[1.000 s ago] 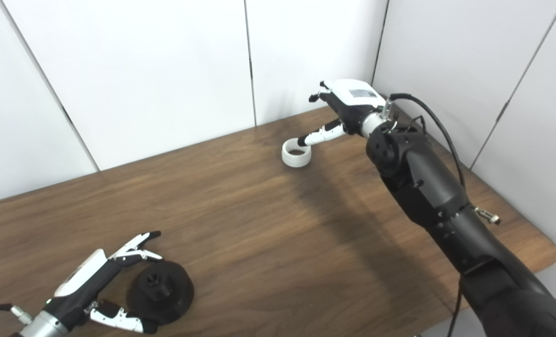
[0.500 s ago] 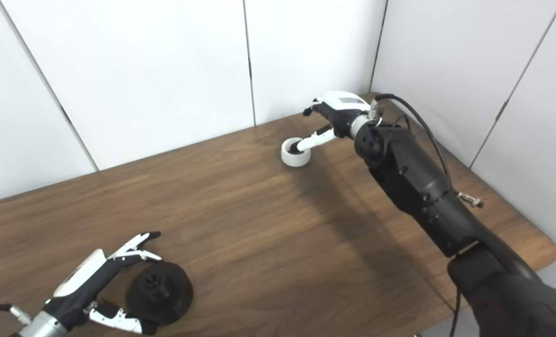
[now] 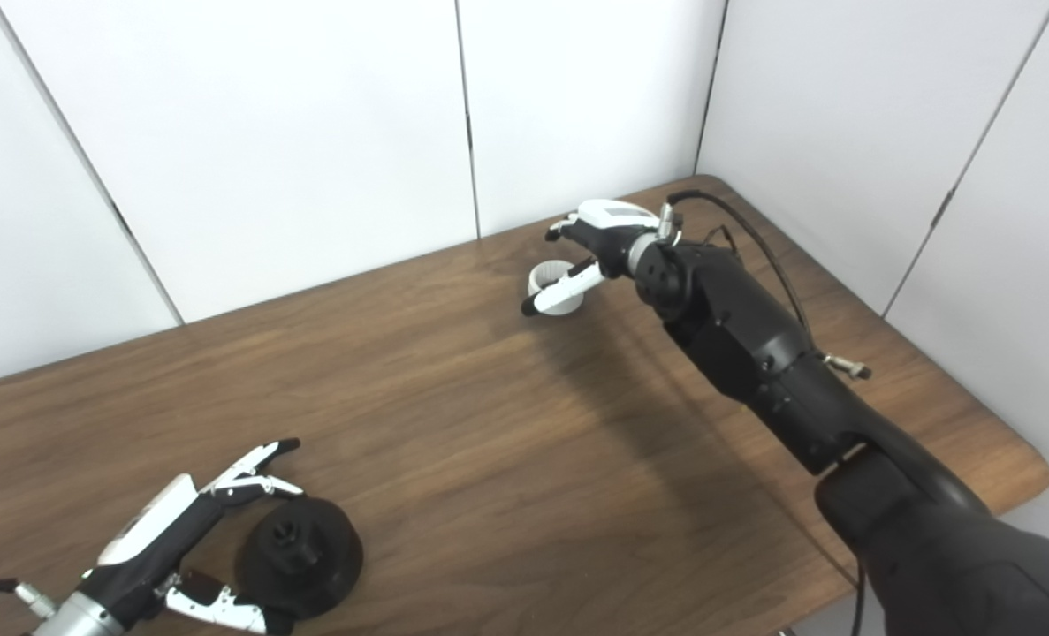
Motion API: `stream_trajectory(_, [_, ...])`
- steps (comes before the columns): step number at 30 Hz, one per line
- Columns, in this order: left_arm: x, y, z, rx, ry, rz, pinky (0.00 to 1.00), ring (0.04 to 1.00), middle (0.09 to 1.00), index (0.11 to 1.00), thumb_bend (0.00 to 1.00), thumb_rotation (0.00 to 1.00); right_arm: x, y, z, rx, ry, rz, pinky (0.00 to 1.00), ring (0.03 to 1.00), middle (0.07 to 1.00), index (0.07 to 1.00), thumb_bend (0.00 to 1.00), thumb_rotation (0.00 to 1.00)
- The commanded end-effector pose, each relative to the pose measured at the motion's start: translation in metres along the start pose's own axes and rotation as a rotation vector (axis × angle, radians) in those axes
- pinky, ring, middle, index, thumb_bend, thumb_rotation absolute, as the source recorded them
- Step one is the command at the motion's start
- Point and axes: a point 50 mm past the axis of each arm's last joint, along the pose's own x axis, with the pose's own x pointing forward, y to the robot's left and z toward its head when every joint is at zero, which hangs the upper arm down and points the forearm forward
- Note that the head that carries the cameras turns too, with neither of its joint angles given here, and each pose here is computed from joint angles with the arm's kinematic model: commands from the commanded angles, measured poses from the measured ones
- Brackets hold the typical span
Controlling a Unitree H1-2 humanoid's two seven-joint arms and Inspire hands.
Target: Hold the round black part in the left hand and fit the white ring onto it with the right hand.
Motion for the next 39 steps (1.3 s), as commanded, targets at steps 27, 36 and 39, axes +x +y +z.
stream_trajectory(27, [-0.022, -0.016, -0.011, -0.032, 0.09, -0.111, 0.96, 1.0, 0.986, 0.486, 0.52, 0.07, 0.021, -0.012, -0.002, -0.01, 0.021, -0.091, 0.85, 0.924, 0.957, 0.857, 0.88, 0.33])
stream_trajectory(36, [-0.023, -0.016, -0.01, -0.032, 0.097, -0.121, 0.96, 1.0, 0.99, 0.487, 0.52, 0.06, 0.022, -0.009, -0.005, -0.022, 0.017, -0.156, 0.82, 0.882, 0.906, 0.743, 0.76, 0.22])
stream_trajectory(39, [-0.024, -0.017, -0.009, -0.032, 0.097, -0.118, 0.96, 1.0, 0.987, 0.487, 0.52, 0.06, 0.021, -0.008, -0.005, -0.017, 0.02, -0.162, 0.83, 0.883, 0.902, 0.729, 0.75, 0.2])
